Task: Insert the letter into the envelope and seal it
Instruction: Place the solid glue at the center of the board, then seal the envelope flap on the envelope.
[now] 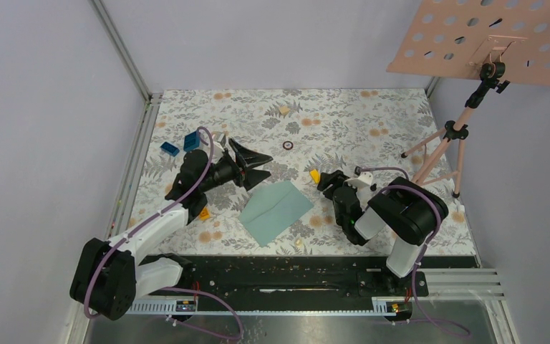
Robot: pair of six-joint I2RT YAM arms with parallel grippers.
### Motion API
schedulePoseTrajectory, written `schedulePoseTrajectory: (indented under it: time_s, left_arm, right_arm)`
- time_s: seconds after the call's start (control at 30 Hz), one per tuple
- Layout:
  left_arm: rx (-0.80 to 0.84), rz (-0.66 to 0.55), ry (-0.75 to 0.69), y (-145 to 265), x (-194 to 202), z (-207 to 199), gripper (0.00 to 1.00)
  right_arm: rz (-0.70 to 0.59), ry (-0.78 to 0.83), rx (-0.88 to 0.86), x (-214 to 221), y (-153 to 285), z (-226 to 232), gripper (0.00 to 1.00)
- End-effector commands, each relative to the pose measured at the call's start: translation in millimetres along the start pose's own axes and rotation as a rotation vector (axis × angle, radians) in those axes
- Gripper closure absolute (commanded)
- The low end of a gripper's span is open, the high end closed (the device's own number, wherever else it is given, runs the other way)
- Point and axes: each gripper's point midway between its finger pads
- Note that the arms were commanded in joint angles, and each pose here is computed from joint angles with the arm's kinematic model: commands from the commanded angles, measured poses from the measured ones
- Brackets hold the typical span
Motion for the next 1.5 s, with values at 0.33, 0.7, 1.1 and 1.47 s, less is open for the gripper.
schedulePoseTrajectory:
  time_s: [0.33, 0.7, 1.1, 1.47]
  left_arm:
    - [-0.173, 0.02, -0.138, 10, -3, 25, 0.24]
    - [-0.637, 0.008, -0.414, 26, -46, 108, 0.22]
    - [-0.654, 0.056, -0.32, 3, -61, 154, 0.23]
    - [-0.516, 0.167, -0.114, -23, -39, 181, 0.3]
  right_arm:
    - [-0.108, -0.037, -0.069, -45, 19, 18, 0.34]
    - [0.395, 0.259, 0.028, -11, 67, 48, 0.44]
    - [0.736, 0.244, 0.106, 72, 101, 57, 0.98]
    - [0.83, 0.243, 0.168, 119, 83, 52, 1.0]
Point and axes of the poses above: each gripper's point midway between its finger pads, its own y axis back along the fingers, its own z axis along the line the jaws close on, x = y × z, and after that the axes turned 12 degrees about -y, right-handed
